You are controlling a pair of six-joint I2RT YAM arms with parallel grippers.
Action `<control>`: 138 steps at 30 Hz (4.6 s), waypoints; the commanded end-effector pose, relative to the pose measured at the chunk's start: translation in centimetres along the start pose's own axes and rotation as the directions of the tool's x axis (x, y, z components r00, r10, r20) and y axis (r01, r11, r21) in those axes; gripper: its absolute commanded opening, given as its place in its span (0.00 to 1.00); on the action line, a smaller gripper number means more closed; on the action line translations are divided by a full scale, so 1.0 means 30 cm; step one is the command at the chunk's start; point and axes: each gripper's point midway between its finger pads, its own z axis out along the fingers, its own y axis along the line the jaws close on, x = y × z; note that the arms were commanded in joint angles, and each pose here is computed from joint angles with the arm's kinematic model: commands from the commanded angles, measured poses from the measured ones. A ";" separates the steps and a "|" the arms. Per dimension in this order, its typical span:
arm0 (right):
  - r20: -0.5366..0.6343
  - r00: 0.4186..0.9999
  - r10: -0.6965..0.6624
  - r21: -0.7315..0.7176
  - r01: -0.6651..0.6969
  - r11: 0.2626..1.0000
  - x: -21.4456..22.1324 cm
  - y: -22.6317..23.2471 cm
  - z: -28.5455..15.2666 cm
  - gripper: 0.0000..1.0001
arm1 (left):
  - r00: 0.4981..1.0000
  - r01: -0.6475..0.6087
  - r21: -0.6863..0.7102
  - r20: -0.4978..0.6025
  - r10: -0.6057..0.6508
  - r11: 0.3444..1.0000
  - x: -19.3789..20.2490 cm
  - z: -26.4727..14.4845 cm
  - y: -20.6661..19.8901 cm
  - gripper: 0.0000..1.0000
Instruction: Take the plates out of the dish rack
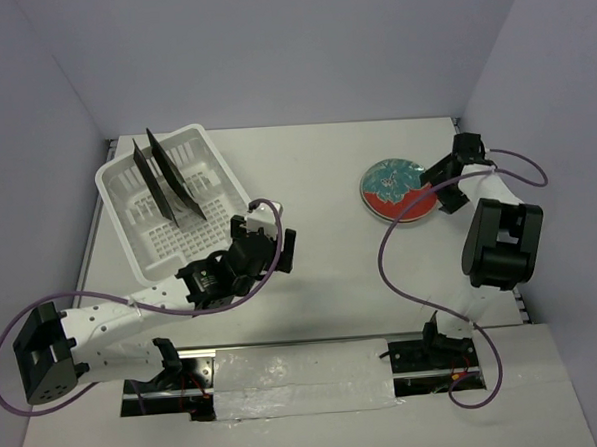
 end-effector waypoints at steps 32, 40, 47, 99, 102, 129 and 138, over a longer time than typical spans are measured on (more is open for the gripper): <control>0.246 0.834 -0.494 -0.908 0.377 0.184 0.781 0.194 -0.931 0.74 | 0.926 0.377 -0.699 0.274 -0.259 0.608 -0.525 -0.003 0.808 0.51; 0.327 0.841 -0.432 -0.900 0.416 0.128 0.745 0.172 -1.010 0.74 | 0.943 0.323 -0.776 0.216 -0.252 0.542 -0.490 0.101 0.908 0.47; 0.337 0.838 -0.429 -0.905 0.414 0.097 0.749 0.166 -1.033 0.74 | 0.943 0.313 -0.816 0.207 -0.260 0.486 -0.473 0.123 1.006 0.45; 0.356 0.831 -0.427 -0.899 0.429 0.085 0.744 0.167 -1.046 0.74 | 0.950 0.162 -0.916 0.045 -0.308 0.367 -0.298 0.242 1.123 0.00; 0.355 0.831 -0.428 -0.900 0.427 0.083 0.746 0.167 -1.049 0.74 | 0.954 0.167 -0.921 0.061 -0.295 0.351 -0.316 0.220 1.129 0.00; 0.386 0.832 -0.398 -0.886 0.454 0.092 0.717 0.163 -1.062 0.74 | 0.961 0.250 -0.898 0.185 -0.206 0.362 -0.624 0.012 1.117 0.00; 0.374 0.833 -0.409 -0.886 0.450 0.106 0.724 0.171 -1.040 0.75 | 0.918 0.394 -0.746 0.352 -0.184 0.537 -0.862 -0.122 0.997 0.00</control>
